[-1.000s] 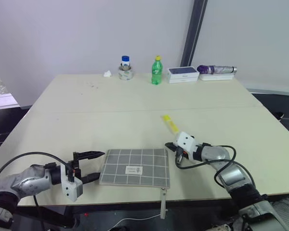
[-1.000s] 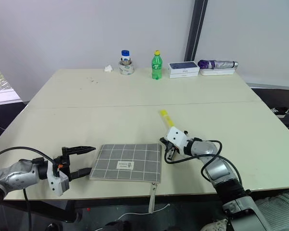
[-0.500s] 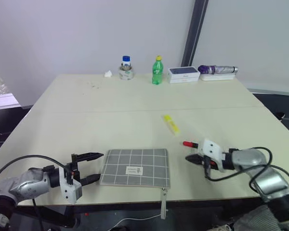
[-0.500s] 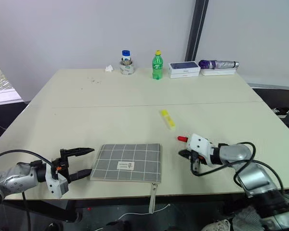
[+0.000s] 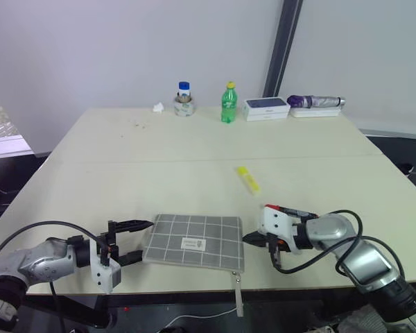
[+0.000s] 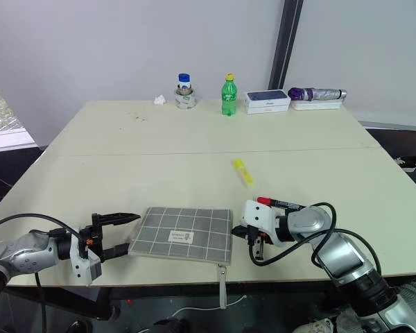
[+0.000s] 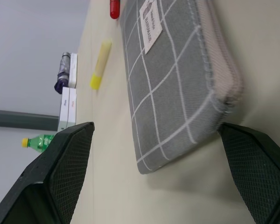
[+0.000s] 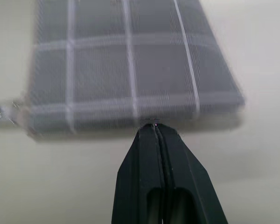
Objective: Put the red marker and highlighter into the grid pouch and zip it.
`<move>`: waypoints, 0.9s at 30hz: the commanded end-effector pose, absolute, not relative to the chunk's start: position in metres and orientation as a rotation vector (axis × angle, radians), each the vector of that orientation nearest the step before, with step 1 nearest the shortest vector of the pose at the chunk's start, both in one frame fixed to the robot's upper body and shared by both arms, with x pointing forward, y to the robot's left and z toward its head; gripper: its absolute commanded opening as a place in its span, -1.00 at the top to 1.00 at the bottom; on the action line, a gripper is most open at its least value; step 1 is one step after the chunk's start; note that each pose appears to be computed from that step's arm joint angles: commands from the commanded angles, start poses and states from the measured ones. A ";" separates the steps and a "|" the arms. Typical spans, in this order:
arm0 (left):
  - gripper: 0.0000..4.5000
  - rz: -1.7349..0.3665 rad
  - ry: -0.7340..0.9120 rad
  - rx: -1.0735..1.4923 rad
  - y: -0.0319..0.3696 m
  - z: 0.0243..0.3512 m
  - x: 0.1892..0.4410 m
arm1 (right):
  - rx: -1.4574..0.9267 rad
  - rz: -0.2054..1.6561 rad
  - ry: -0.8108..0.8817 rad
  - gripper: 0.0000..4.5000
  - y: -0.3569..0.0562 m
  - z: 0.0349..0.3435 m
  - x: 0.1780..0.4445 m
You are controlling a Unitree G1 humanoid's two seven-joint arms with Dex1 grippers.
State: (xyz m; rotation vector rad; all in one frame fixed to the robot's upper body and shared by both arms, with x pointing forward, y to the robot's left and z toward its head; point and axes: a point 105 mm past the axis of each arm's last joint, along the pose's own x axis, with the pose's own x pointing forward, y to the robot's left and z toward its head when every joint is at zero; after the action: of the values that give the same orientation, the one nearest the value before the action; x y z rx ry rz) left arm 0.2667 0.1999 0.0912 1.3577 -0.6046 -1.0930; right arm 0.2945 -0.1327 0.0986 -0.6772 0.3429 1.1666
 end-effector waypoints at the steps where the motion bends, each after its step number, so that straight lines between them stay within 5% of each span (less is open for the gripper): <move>1: -1.00 -1.236 -0.527 1.351 0.196 0.061 0.249 | -0.707 1.143 0.285 0.99 -0.139 0.116 0.302; 20: -1.00 -1.321 -0.593 1.321 0.178 0.060 0.243 | -0.716 1.188 0.206 0.99 -0.101 0.110 0.320; 23: -0.61 -1.337 -0.592 1.304 0.177 0.060 0.240 | -0.696 1.182 0.202 1.00 -0.099 0.111 0.322; 27: 0.37 -1.342 -0.610 1.299 0.175 0.064 0.238 | -0.696 1.178 0.201 1.00 -0.100 0.110 0.322</move>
State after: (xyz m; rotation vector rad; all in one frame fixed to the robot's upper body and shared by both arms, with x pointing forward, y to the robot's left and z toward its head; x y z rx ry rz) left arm 0.2510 0.1752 0.0784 1.3082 -0.6523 -1.2489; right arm 0.3197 -0.1023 0.0987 -0.6839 0.2496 1.1799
